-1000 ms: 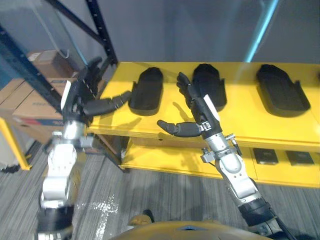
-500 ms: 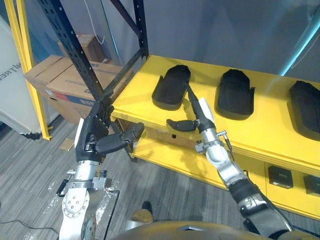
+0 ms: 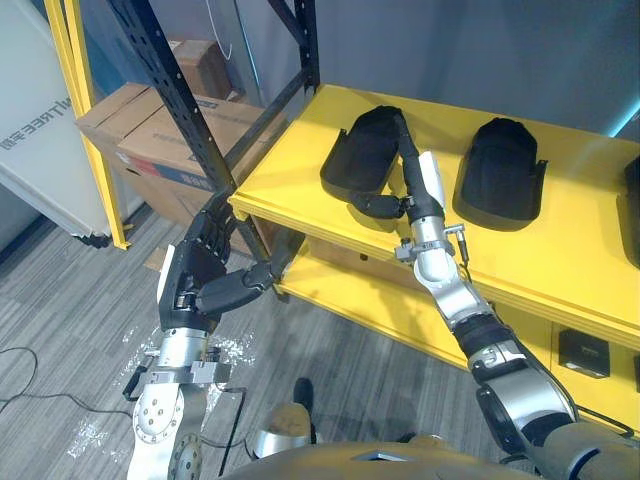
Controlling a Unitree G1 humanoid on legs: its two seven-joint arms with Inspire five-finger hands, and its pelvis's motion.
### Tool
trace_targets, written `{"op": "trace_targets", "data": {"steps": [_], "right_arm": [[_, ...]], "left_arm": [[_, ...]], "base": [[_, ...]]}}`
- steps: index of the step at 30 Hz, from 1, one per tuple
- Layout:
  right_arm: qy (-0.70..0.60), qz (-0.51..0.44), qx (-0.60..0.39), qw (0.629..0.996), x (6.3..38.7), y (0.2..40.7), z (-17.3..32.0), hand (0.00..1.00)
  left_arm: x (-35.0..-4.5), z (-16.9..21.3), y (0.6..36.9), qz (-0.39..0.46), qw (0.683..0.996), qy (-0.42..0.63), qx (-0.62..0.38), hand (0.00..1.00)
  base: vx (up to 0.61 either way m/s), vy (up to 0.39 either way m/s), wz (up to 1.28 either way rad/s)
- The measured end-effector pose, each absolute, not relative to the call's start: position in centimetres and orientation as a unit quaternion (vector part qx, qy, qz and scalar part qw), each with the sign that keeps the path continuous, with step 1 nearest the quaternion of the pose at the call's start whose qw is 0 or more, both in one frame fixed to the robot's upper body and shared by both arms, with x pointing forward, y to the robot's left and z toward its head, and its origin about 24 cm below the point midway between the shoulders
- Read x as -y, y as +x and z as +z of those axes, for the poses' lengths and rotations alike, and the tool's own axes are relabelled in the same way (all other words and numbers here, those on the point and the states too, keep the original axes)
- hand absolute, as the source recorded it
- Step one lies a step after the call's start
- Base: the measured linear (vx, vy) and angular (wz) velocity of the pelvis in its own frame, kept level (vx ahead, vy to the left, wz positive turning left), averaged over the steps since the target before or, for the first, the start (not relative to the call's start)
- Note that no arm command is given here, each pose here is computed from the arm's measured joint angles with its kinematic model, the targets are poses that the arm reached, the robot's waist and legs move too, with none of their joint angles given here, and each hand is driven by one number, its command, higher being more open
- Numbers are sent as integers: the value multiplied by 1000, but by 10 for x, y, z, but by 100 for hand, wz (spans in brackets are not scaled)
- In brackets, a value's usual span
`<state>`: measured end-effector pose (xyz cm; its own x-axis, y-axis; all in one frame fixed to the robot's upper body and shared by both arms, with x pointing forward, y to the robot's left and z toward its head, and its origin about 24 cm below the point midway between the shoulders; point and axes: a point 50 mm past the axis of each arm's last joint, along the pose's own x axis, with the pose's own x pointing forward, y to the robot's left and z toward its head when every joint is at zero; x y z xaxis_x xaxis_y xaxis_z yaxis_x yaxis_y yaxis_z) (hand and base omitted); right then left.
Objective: Walk over and take three plastic housings, then place them on the shelf
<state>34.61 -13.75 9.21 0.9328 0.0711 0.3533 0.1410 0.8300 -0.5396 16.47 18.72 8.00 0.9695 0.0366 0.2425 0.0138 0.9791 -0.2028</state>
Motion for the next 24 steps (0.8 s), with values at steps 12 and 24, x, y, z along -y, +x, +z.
{"op": "trace_targets", "data": {"steps": [12, 24], "right_arm": [[-311, 50, 161, 935, 125, 345, 82, 100], [-357, 13, 188, 915, 113, 355, 99, 100]], "left_arm": [[-181, 77, 166, 3, 987, -116, 112, 100], [-168, 73, 167, -12, 987, -134, 93, 100]], "base": [[3, -5, 1], [0, 0, 0]]}}
